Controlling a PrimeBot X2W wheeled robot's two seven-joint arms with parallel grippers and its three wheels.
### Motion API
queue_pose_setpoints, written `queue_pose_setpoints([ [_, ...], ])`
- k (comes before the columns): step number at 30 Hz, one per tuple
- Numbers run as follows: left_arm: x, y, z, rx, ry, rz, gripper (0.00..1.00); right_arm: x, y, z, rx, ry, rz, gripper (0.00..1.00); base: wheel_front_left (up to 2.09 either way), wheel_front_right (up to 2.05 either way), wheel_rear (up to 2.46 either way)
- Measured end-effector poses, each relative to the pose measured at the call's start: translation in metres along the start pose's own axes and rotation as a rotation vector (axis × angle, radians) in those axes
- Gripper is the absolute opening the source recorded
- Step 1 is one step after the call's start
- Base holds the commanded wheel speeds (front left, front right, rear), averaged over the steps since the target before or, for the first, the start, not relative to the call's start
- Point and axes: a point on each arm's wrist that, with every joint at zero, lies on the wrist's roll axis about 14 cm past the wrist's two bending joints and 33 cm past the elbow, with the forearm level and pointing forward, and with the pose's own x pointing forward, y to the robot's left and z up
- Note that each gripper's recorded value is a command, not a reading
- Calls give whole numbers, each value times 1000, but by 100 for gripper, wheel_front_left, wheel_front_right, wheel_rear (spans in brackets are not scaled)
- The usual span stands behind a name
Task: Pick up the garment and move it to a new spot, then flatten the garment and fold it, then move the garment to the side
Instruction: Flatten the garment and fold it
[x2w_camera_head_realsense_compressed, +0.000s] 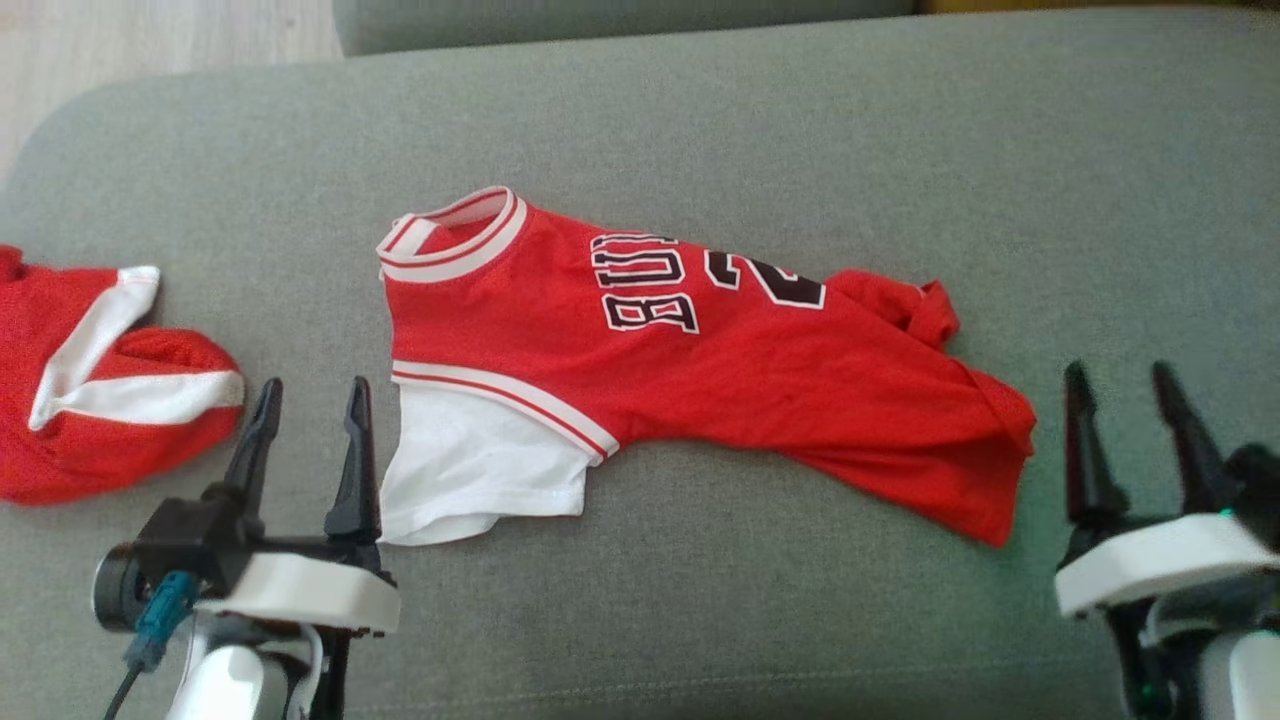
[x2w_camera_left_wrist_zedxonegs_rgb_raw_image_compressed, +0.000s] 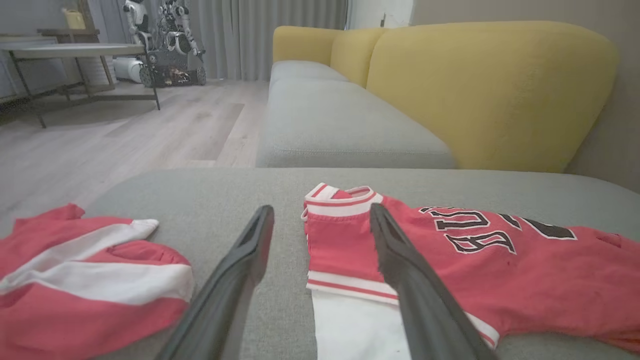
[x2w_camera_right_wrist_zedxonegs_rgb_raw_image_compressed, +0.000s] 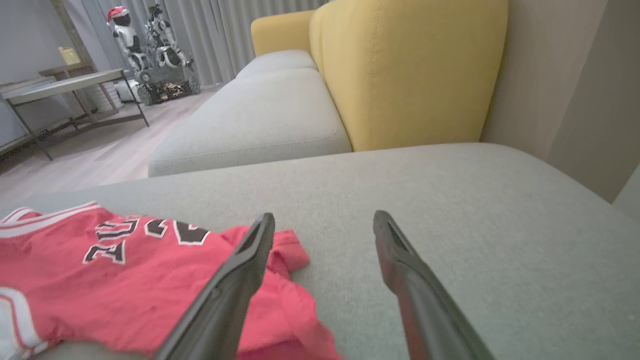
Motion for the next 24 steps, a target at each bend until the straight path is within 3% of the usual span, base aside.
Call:
queue_pose_setpoints([
  [8, -11, 0, 14, 59, -38, -21, 100, -20, 19, -7, -17, 32, 53, 100, 0, 0, 0],
  [24, -21, -1, 12, 55, -17, -17, 100, -26, 22, -11, -22, 51, 63, 100, 0, 0, 0],
])
